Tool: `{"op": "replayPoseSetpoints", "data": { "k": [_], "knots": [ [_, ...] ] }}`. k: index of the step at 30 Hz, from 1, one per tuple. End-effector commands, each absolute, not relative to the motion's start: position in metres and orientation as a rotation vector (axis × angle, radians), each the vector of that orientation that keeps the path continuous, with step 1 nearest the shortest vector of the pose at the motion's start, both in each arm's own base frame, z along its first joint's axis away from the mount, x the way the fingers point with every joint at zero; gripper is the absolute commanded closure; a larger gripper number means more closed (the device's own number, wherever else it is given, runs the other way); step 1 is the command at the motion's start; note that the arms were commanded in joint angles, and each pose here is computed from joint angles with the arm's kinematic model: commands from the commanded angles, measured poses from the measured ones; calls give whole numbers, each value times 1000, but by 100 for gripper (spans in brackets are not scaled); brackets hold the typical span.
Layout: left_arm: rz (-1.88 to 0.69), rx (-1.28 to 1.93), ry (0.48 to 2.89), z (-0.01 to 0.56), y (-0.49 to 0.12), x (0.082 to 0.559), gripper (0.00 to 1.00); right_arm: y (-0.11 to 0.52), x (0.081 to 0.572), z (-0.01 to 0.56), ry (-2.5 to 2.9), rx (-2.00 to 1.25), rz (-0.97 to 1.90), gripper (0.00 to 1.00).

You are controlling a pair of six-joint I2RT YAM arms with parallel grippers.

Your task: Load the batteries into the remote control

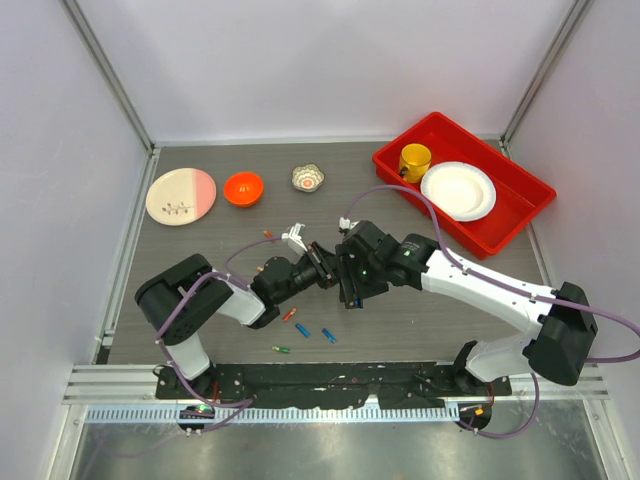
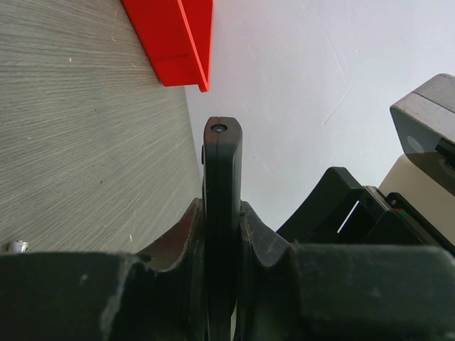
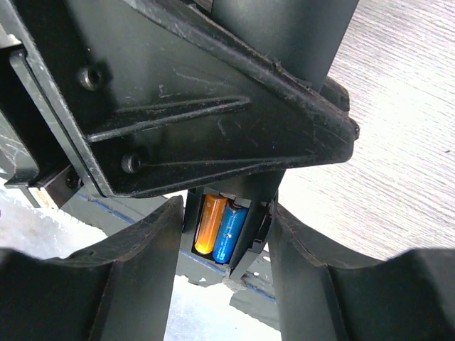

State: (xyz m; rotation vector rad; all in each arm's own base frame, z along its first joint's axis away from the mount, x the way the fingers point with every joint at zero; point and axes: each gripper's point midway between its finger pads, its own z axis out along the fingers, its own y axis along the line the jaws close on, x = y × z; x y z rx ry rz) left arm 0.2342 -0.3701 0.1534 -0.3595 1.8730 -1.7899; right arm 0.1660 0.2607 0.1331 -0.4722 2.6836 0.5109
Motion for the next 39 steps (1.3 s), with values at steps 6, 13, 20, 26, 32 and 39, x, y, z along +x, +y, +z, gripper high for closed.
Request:
{"op": "replayPoseSetpoints", "data": {
  "k": [6,13,20,26,32,39],
  "knots": [
    [-1949,-259,1558,222,-366,233,100,271,185,161,2575,-425,534,47],
    [-1913,-290,1566,215,-358,240,100,267,184,162,2579,-423,512,66],
    [-1895,-297,1568,212,-354,243,100,265,187,164,2575,-411,490,79],
    [-1840,-298,1596,203,-352,245,100,259,193,165,2571,-398,424,73],
    [-1783,-329,1631,189,-347,253,100,255,198,160,2567,-394,370,73],
    [-1782,-369,1622,182,-338,257,100,256,200,165,2551,-372,405,73]
  ]
}}
